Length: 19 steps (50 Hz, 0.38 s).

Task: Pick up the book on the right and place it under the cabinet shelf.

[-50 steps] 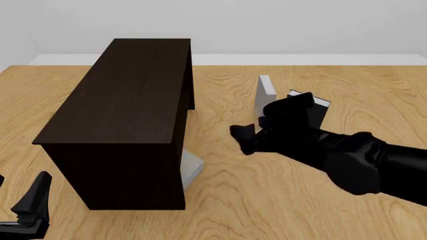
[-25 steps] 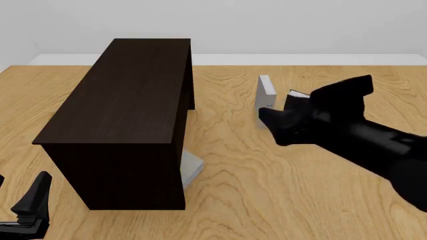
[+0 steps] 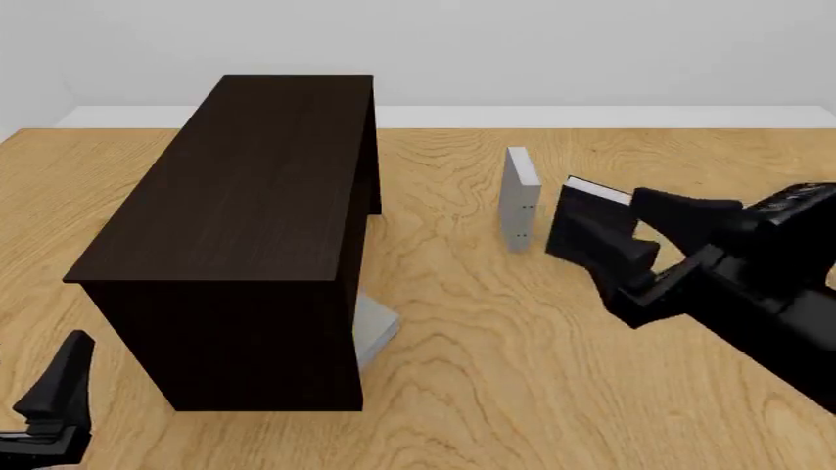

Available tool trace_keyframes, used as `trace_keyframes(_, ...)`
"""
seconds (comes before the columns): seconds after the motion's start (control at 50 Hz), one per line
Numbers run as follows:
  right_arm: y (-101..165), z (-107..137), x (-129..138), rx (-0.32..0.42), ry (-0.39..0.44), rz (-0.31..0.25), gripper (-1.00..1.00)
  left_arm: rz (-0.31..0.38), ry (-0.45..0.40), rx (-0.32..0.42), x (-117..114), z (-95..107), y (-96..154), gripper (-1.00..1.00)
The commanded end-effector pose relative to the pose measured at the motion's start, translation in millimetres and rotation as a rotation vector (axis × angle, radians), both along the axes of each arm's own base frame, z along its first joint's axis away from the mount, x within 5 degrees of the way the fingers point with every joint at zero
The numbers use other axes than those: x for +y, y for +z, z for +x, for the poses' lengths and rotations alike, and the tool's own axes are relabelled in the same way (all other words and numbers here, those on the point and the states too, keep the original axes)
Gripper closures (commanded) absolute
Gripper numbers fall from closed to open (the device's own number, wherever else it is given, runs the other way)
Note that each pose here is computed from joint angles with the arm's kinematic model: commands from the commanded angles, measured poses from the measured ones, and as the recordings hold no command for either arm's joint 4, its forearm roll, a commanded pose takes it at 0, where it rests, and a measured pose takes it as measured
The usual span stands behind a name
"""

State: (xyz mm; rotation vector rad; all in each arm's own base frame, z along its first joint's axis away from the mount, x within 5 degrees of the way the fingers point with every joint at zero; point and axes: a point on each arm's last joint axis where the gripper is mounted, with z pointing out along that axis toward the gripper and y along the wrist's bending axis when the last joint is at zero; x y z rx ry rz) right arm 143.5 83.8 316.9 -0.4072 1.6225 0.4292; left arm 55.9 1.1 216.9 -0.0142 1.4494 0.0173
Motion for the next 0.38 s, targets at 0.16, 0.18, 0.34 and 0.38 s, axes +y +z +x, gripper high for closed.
trace_keyframes(0.16, -144, 6, -18, 0.106, -0.131, 0.327, -1.00, 0.002, -0.009, 0.033, 0, 5, -1, -1.00)
trace_keyframes(0.18, -141, 7, -23, 0.071, -0.155, 0.314, -1.00, 0.002, -0.009, 0.039, 0, 7, -1, -1.00)
trace_keyframes(0.34, -126, 2, -27, -0.041, -0.156, 0.292, -1.00, 0.001, -0.009, 0.028, 0, 4, -2, -1.00)
trace_keyframes(0.38, -126, 1, -25, -0.051, -0.140, 0.272, -1.00, 0.000, -0.009, 0.022, 0, 2, -1, -1.00)
